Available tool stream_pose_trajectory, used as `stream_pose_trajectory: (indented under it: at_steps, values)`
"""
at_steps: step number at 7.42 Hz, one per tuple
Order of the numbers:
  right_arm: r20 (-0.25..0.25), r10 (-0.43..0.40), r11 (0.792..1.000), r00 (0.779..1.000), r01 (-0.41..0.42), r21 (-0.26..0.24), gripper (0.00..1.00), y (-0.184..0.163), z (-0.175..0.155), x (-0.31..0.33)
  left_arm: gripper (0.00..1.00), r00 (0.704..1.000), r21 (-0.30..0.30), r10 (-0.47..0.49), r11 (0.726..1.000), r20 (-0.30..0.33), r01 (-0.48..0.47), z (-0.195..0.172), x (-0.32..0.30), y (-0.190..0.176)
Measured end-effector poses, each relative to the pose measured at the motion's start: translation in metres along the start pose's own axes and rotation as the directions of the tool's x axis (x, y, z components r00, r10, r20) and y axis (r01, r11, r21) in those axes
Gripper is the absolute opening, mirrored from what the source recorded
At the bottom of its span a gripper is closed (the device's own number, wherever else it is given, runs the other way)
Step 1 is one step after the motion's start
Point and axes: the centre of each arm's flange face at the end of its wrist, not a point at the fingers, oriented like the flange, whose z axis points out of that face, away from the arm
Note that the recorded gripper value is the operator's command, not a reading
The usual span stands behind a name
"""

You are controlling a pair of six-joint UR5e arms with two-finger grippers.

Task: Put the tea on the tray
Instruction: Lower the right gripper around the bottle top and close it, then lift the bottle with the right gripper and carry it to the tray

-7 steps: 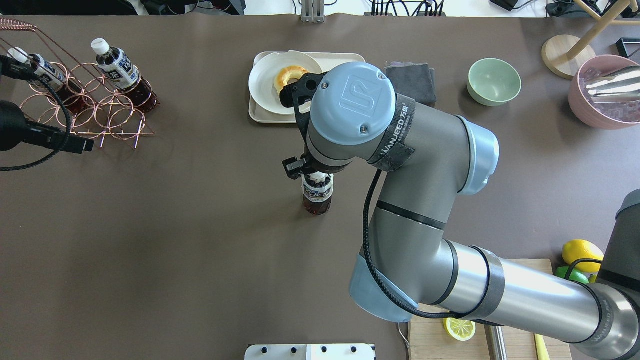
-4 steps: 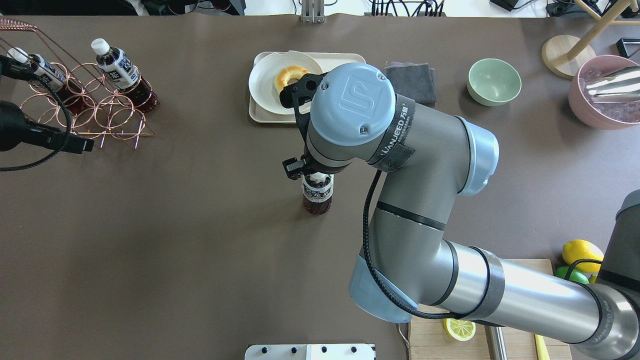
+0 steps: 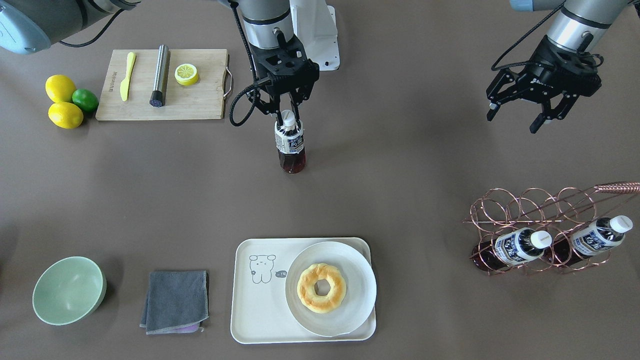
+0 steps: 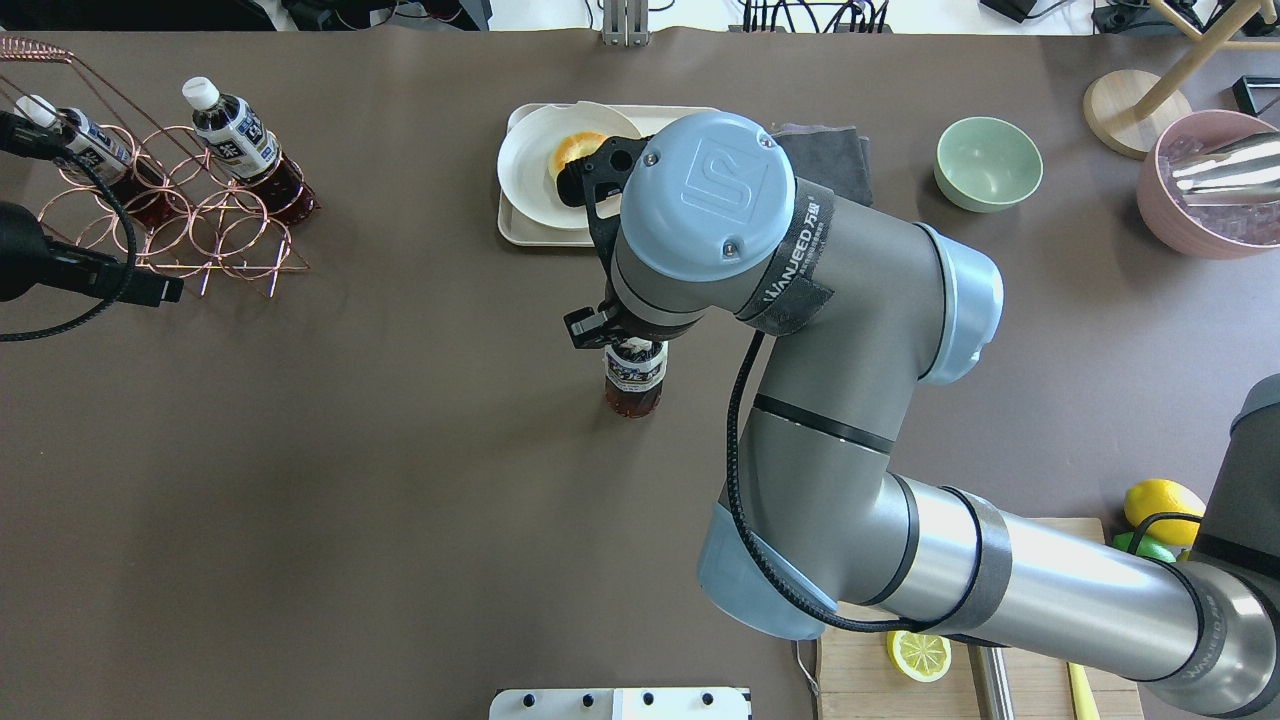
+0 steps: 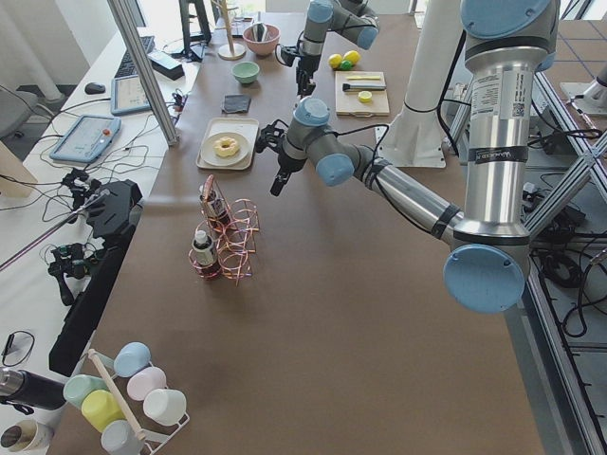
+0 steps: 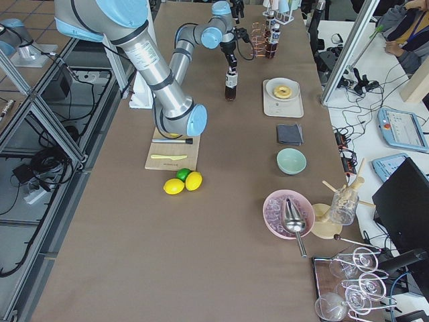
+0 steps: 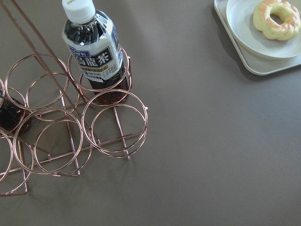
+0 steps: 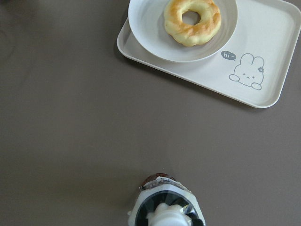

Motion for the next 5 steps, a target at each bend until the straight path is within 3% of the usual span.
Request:
stream_pose_trajectory:
  at_steps: [3,5]
  values:
    - [0.005,0.043,0.999,0.999,-0.043,0.011,0.0,-0.032,-0.02,0.036,0.95,0.996,-0.023,-0.069,0.997,-0.047,0.068,-0.047,-0.041,0.013]
    - [-0.037,0.044,0.998,0.998,-0.043,0.038,0.0,-0.071,-0.027,0.072,0.95,0.998,-0.053,-0.045,0.998,-0.037,0.043,-0.072,-0.094,0.046]
